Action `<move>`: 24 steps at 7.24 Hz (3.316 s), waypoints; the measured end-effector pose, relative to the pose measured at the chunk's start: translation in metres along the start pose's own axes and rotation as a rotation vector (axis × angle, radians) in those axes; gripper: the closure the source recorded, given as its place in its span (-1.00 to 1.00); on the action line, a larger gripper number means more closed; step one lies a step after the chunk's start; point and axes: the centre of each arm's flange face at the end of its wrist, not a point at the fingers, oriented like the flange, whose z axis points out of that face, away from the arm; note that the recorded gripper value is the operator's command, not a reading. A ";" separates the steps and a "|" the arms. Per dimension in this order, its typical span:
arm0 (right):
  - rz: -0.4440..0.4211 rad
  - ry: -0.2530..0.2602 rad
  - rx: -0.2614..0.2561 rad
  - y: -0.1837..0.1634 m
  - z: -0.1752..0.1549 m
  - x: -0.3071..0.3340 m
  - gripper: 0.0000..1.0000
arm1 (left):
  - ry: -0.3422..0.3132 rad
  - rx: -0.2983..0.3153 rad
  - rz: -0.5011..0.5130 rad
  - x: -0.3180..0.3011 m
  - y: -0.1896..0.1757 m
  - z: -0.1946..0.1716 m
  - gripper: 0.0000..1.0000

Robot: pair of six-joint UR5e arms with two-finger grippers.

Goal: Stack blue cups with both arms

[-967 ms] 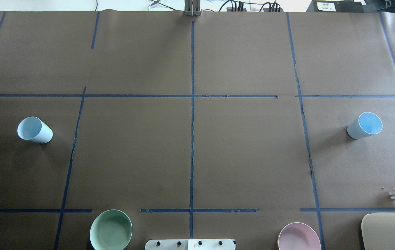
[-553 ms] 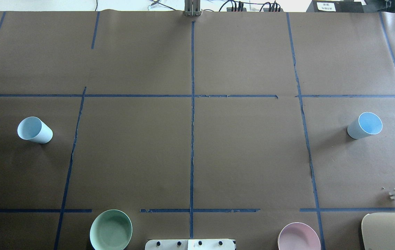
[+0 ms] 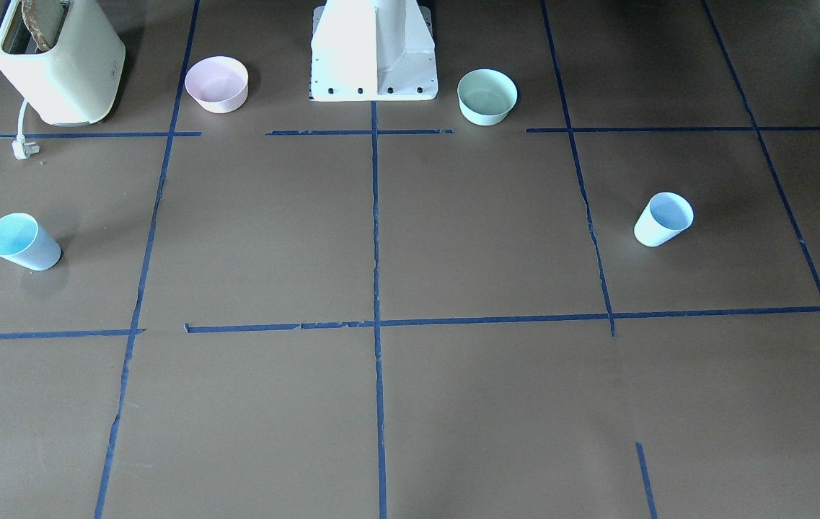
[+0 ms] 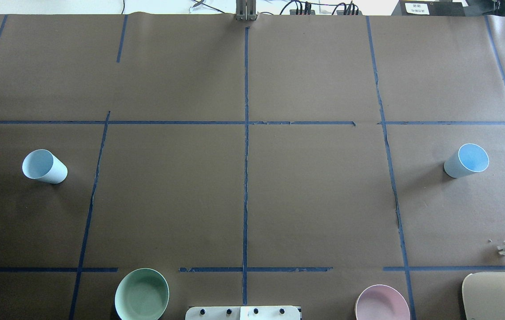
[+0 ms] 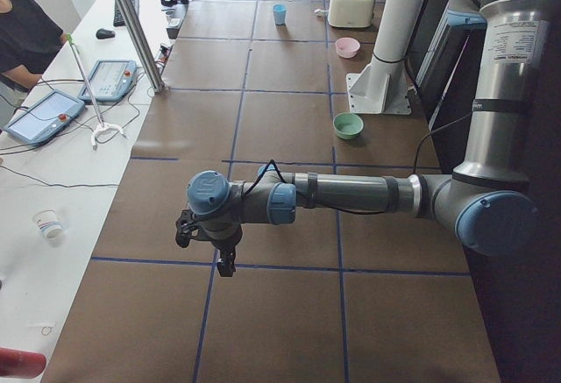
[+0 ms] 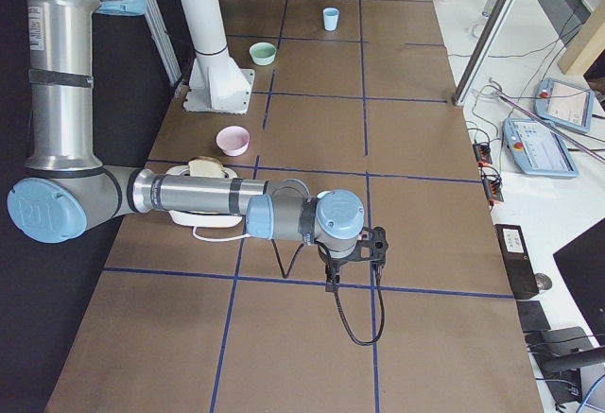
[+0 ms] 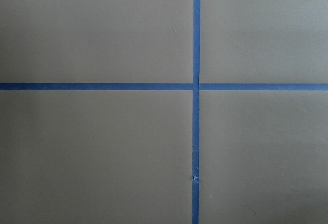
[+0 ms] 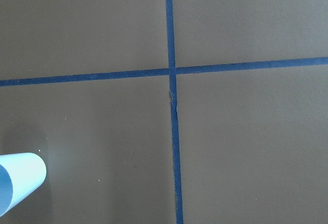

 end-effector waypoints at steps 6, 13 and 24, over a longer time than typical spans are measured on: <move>-0.002 0.000 0.008 -0.002 -0.004 -0.004 -1.00 | 0.011 0.049 -0.009 0.098 0.002 -0.022 -1.00; -0.002 0.004 0.007 -0.004 -0.003 -0.006 -1.00 | 0.050 0.049 -0.146 0.285 0.055 0.104 -1.00; -0.006 -0.004 0.010 -0.005 -0.005 -0.009 -1.00 | 0.062 -0.041 -0.154 0.298 0.065 0.138 1.00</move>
